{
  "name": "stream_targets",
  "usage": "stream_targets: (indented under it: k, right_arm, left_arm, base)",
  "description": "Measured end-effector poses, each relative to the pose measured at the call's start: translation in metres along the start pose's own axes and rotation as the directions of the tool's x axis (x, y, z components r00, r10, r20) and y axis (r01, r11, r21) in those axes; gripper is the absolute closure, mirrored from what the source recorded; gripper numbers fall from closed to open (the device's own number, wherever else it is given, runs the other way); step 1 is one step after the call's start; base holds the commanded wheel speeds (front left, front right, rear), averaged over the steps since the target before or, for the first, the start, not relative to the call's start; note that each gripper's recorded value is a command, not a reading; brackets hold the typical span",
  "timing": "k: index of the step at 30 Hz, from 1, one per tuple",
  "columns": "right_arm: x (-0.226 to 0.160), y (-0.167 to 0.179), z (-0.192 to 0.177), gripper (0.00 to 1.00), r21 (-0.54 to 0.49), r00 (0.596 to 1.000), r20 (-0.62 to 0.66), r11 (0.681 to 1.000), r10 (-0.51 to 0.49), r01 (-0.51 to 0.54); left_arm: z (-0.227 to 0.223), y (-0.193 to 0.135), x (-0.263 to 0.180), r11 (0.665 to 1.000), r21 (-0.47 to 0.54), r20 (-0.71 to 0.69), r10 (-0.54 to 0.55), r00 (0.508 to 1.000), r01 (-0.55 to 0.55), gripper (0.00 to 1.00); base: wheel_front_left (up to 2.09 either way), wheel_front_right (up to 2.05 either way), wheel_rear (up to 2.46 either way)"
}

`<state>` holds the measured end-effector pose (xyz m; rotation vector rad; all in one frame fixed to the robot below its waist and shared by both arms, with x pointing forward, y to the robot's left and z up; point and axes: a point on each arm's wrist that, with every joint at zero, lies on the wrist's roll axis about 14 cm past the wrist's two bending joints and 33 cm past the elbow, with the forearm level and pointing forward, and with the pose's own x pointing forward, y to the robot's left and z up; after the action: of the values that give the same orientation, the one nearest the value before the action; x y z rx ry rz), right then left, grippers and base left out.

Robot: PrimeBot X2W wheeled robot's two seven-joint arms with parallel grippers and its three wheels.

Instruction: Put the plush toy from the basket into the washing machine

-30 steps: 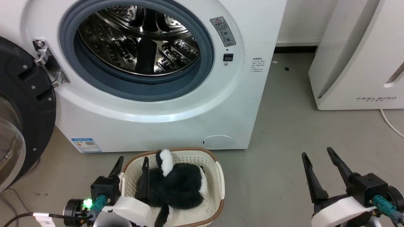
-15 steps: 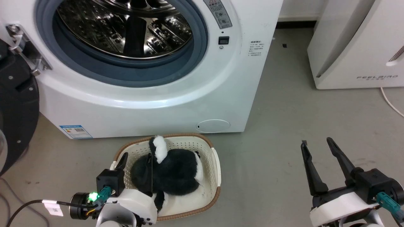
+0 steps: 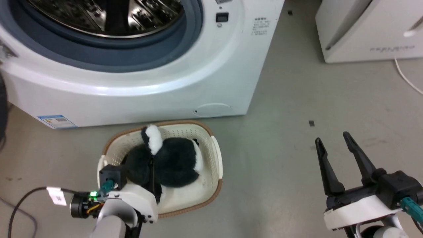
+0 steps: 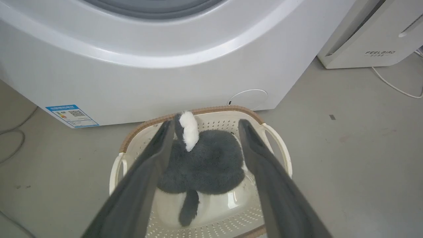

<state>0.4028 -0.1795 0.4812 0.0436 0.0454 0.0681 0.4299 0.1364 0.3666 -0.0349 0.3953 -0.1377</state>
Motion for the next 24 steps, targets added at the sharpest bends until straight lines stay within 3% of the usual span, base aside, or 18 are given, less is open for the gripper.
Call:
stream_targets:
  k: [24]
  right_arm:
    - [0.021,-0.032,-0.044,0.00,0.057,0.993,-0.074,0.994,-0.092,0.097]
  left_arm:
    - [-0.097,0.026,0.097,0.998,0.055,-0.310,-0.016,0.951,0.035,0.00]
  base:
    - [0.00,0.00,0.00]
